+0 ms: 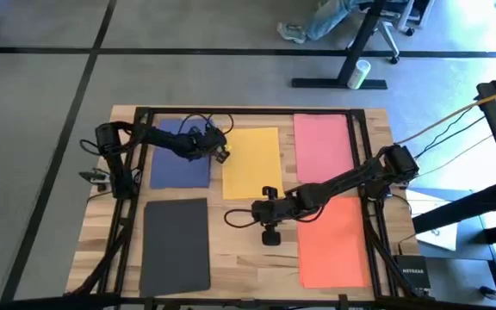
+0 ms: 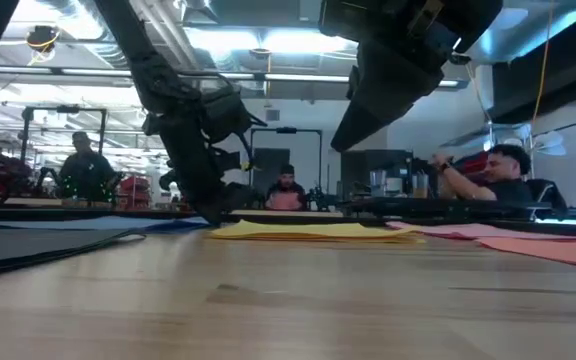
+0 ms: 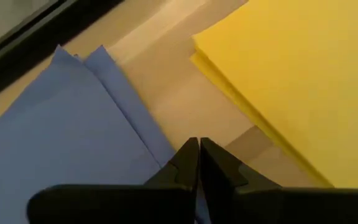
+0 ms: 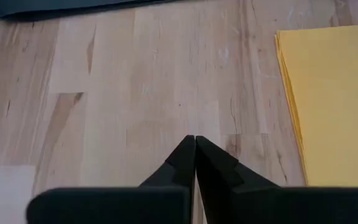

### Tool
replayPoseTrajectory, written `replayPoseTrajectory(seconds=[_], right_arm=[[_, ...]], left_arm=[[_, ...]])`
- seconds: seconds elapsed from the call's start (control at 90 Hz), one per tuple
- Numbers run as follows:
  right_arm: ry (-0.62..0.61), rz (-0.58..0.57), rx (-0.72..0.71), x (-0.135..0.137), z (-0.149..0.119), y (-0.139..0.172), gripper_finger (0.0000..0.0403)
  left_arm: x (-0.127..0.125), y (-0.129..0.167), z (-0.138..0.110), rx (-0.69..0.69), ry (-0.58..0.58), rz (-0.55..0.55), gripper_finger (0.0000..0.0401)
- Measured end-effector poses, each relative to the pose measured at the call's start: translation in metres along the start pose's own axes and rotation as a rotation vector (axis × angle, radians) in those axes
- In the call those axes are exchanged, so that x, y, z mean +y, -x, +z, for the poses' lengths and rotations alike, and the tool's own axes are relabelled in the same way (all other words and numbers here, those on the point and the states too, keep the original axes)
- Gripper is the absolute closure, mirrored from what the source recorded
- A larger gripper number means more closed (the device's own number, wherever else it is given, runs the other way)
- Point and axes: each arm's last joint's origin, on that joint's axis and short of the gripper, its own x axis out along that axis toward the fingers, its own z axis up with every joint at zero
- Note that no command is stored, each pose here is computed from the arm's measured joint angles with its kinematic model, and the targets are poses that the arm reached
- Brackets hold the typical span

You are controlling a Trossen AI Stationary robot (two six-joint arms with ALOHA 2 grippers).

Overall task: Organize paper
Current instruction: Move the black papers to the bottom left of the table

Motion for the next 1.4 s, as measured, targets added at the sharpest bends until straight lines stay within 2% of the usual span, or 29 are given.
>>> replayPoseTrajectory(seconds=[0.322, 0.467, 0.656, 0.856, 1.144, 1.4], right_arm=[[-0.004, 0.000, 0.000, 0.000, 0.000, 0.000, 0.0403], [-0.004, 0.000, 0.000, 0.000, 0.000, 0.000, 0.0403], [-0.004, -0.001, 0.001, 0.000, 0.000, 0.000, 0.0403], [-0.004, -0.016, -0.004, -0.001, 0.000, 0.000, 0.0403], [0.001, -0.020, -0.006, 0.001, -0.001, 0.000, 0.0403], [-0.003, -0.020, -0.007, 0.002, -0.001, 0.000, 0.0403]], left_arm=[[0.005, -0.001, -0.004, 0.046, -0.020, 0.043, 0.0401], [0.005, 0.008, -0.004, 0.039, -0.023, 0.032, 0.0401], [-0.003, 0.029, -0.008, 0.090, -0.041, -0.078, 0.0401], [-0.017, 0.040, -0.019, 0.119, -0.140, -0.108, 0.0401], [-0.014, 0.044, -0.031, 0.204, -0.188, -0.068, 0.0401], [-0.017, 0.048, -0.038, 0.214, -0.220, -0.026, 0.0401]])
